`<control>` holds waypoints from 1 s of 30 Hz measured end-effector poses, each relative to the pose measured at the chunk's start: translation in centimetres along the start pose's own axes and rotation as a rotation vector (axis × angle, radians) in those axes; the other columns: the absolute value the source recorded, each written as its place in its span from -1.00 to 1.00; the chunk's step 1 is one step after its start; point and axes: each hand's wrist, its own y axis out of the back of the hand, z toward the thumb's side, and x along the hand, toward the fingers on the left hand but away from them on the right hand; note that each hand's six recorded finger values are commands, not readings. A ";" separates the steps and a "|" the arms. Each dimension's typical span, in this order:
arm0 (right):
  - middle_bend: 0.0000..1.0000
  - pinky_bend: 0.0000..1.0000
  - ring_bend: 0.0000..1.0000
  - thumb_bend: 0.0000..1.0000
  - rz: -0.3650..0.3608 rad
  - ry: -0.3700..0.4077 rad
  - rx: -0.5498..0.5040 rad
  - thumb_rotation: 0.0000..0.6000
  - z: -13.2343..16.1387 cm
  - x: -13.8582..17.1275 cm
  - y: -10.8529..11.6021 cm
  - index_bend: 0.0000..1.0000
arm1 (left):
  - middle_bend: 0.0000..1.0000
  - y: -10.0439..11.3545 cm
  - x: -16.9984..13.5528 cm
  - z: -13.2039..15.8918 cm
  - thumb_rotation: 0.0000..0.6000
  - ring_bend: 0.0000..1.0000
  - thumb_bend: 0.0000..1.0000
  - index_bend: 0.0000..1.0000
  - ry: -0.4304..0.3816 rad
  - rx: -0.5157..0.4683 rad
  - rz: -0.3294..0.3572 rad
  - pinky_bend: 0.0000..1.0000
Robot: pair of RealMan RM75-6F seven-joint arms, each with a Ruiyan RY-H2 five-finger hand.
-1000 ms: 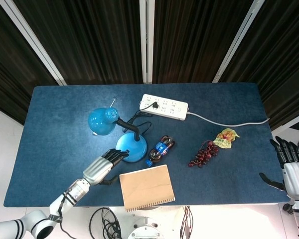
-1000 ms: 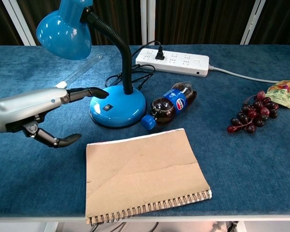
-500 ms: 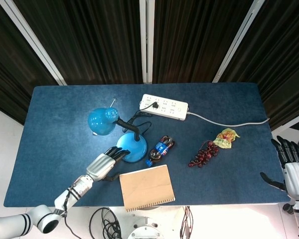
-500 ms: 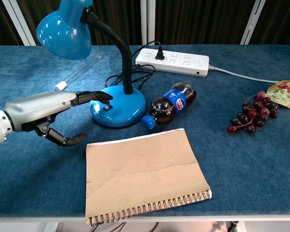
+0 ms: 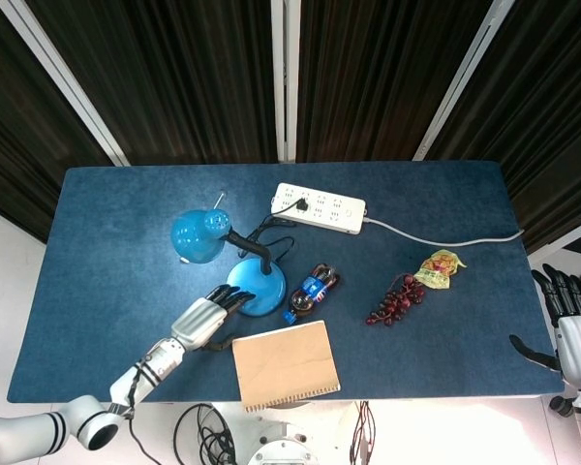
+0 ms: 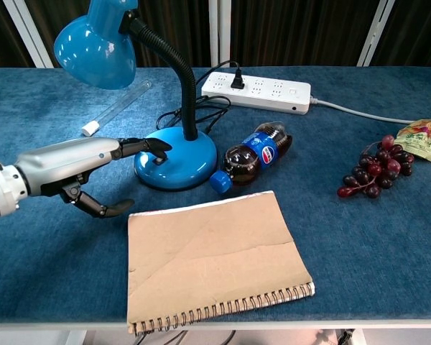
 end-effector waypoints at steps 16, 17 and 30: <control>-1.00 -1.00 -1.00 -0.81 -0.002 -0.006 -0.004 1.00 -0.4 0.0 0.1 -1.00 | -0.82 -0.4 0.6 -0.6 1.00 -1.00 -0.13 -0.93 0.022 0.012 -0.014 -1.00; -1.00 -1.00 -1.00 -0.81 -0.002 -0.005 -0.003 1.00 -0.4 0.0 0.1 -1.00 | -0.82 -0.4 0.6 -0.6 1.00 -1.00 -0.13 -0.93 0.022 0.012 -0.014 -1.00; -1.00 -1.00 -1.00 -0.81 -0.004 -0.008 0.000 1.00 -0.3 0.1 0.1 -1.00 | -0.83 0.4 0.7 -0.4 1.00 -1.00 -0.12 -0.93 0.006 0.004 0.018 -1.00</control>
